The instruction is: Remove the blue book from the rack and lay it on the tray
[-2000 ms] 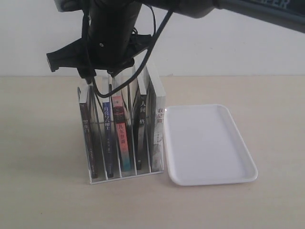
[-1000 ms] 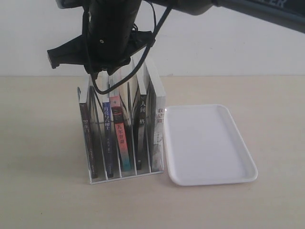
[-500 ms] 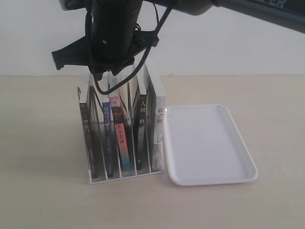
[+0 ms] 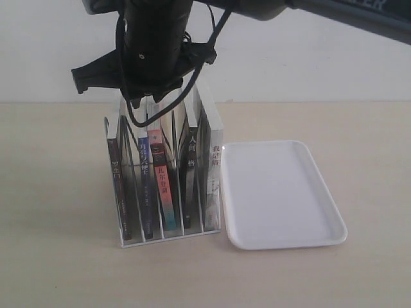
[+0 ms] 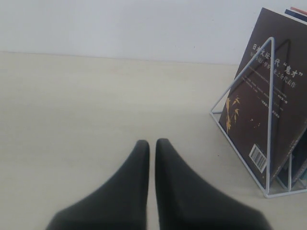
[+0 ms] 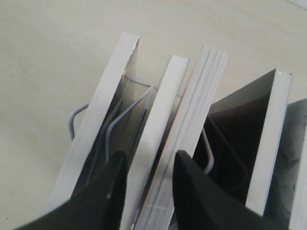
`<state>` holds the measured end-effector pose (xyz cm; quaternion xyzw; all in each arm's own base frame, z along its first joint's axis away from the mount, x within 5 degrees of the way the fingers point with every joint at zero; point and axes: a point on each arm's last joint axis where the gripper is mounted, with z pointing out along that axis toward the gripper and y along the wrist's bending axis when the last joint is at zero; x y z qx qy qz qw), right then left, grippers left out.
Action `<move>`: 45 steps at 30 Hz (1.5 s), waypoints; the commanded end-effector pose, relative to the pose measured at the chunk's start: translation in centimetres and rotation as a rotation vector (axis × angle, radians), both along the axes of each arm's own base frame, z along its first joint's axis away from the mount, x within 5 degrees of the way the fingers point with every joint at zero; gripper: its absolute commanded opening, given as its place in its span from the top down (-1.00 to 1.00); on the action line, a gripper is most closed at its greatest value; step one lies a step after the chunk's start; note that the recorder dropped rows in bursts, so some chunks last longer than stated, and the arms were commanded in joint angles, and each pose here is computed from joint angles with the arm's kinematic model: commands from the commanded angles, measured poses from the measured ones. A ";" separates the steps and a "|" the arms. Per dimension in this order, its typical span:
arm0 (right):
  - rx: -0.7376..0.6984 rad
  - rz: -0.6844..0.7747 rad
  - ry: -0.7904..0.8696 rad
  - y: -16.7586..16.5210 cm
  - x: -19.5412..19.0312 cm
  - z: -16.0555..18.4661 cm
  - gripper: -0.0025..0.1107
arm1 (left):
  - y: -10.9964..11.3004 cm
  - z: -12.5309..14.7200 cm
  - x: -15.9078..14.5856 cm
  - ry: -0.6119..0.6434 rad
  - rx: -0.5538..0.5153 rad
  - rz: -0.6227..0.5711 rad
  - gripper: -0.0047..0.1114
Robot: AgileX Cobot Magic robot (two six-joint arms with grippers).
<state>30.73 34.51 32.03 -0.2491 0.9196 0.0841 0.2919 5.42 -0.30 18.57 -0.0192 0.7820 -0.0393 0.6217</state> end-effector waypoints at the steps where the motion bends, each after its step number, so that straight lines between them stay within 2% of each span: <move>1: -0.027 -0.015 -0.010 -0.5 0.1 0.3 0.41 | 0.0 0.0 0.0 -0.006 -0.008 0.005 0.84; 8: -0.120 -0.049 -0.030 -1.2 0.4 -0.9 0.41 | 0.0 0.0 0.0 -0.006 -0.008 0.005 0.84; 15: -0.164 -0.059 -0.085 -1.8 0.6 -0.2 0.41 | 0.0 0.0 0.0 -0.006 -0.008 0.005 0.84; 25: -0.072 -0.060 -0.148 -2.8 -0.3 3.2 0.41 | 0.0 0.0 0.0 -0.006 -0.008 0.005 0.84; 29: 0.000 -0.041 -0.096 -2.1 -0.6 3.0 0.41 | 0.0 0.0 0.0 -0.006 -0.008 0.005 0.84; 33: 0.063 0.046 -0.073 -0.8 -1.2 2.7 0.41 | 0.0 0.0 0.0 -0.006 -0.008 0.005 0.84; 45: -0.006 0.041 -0.015 0.1 -0.4 -0.5 0.41 | 0.0 0.0 0.0 -0.006 -0.008 0.005 0.84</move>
